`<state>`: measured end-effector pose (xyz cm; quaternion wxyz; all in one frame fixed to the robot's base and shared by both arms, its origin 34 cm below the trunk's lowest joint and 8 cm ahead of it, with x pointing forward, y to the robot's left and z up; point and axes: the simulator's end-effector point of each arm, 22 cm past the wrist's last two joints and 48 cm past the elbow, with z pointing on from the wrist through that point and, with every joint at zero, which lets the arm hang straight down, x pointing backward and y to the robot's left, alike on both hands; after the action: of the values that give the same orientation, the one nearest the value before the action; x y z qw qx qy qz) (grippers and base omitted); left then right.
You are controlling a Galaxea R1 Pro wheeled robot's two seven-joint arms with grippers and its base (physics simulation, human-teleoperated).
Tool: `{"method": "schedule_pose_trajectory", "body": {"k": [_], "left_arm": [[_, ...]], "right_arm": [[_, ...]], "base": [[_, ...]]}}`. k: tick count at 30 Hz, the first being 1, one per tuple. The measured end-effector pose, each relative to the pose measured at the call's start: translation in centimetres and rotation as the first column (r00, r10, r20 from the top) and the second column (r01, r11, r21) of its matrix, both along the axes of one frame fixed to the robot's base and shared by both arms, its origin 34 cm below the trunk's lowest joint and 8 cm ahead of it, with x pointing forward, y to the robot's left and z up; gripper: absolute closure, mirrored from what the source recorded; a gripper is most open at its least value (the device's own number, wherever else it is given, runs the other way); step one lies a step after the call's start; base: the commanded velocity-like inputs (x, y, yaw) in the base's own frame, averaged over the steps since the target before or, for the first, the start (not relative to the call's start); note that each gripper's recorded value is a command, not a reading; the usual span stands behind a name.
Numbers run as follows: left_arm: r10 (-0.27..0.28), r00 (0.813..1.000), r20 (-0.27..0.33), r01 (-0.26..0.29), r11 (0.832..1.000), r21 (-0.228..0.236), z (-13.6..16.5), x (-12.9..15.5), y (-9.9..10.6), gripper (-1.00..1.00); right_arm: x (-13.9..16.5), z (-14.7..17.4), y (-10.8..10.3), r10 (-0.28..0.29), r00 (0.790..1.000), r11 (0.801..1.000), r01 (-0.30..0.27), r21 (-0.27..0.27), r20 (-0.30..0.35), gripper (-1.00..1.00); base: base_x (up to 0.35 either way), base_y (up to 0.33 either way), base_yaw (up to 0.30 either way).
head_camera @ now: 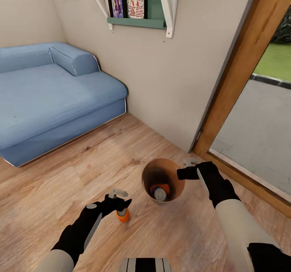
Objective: Put the three can of soda from the living room inside the tash can in the kitchen.
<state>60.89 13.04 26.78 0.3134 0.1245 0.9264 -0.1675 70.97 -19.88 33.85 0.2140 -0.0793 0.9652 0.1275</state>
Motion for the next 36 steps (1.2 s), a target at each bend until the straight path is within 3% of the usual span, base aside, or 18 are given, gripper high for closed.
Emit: {"method": "schedule_pose_trajectory", "body": {"k": [5, 9, 14, 16, 18, 21, 24, 26, 31, 36], "left_arm": [[-0.014, 1.0, 0.002, 0.014, 1.0, 0.0, 0.0, -0.1, -0.4, -1.0], [-0.017, 1.0, 0.009, 0.017, 1.0, 0.002, 0.2, 0.1, -0.4, -1.0], [-0.017, 1.0, 0.017, 0.017, 1.0, 0.003, 0.4, 0.3, -0.3, -1.0], [-0.016, 0.999, 0.03, 0.016, 1.0, 0.003, 0.4, 0.5, -0.1, -1.0], [-0.016, 0.998, 0.054, 0.016, 1.0, 0.001, 0.7, 0.8, -0.1, -1.0], [-0.017, 0.997, 0.07, 0.017, 1.0, -0.001, 0.8, 1.0, 0.0, -1.0], [-0.016, 0.999, 0.049, 0.016, 1.0, 0.004, -0.4, 0.1, 0.2, -1.0], [-0.014, 1.0, 0.014, 0.014, 1.0, 0.01, -2.6, -1.6, 0.5, -1.0], [0.01, 1.0, -0.009, -0.009, 0.999, 0.042, -5.6, -3.3, 1.6, -1.0], [0.022, 1.0, -0.02, -0.021, 0.998, 0.051, -7.1, -3.9, 1.9, -1.0]], "right_arm": [[-0.9, -0.2, 0.2, -0.006, 0.999, 1.0, 0.007, 0.0, -0.053, 1.0], [-0.9, 2.0, -0.7, -0.034, 0.995, 0.999, 0.032, -0.024, -0.095, 1.0], [3.5, 7.1, -1.0, -0.044, 0.999, 0.999, 0.045, -0.016, 0.014, 1.0], [4.4, 8.0, -0.8, -0.044, 0.999, 0.999, 0.045, -0.001, 0.019, 1.0], [5.6, 9.4, -1.3, -0.048, 0.997, 0.999, 0.049, -0.01, 0.056, 1.0], [5.9, 9.7, -1.7, -0.049, 0.997, 0.998, 0.051, -0.025, 0.062, 1.0], [6.8, 10.7, -1.9, -0.055, 0.995, 0.998, 0.056, -0.011, 0.079, 1.0], [6.8, 10.2, -2.3, -0.061, 0.996, 0.998, 0.061, -0.005, 0.069, 1.0], [6.8, 8.2, -4.0, -0.066, 0.997, 0.996, 0.069, -0.056, 0.051, 1.0], [6.5, 6.3, -3.6, -0.066, 0.998, 0.997, 0.066, -0.036, 0.019, 1.0]], "base": [[0.001, 0.0, 0.0], [0.0, 0.0, 0.0], [0.0, 0.0, 0.0], [0.0, 0.0, 0.0], [0.0, 0.0, 0.0], [0.0, 0.0, 0.0], [0.0, 0.0, 0.0], [0.0, 0.0, 0.0], [0.0, 0.0, 0.0], [0.0, 0.0, 0.0]]}}
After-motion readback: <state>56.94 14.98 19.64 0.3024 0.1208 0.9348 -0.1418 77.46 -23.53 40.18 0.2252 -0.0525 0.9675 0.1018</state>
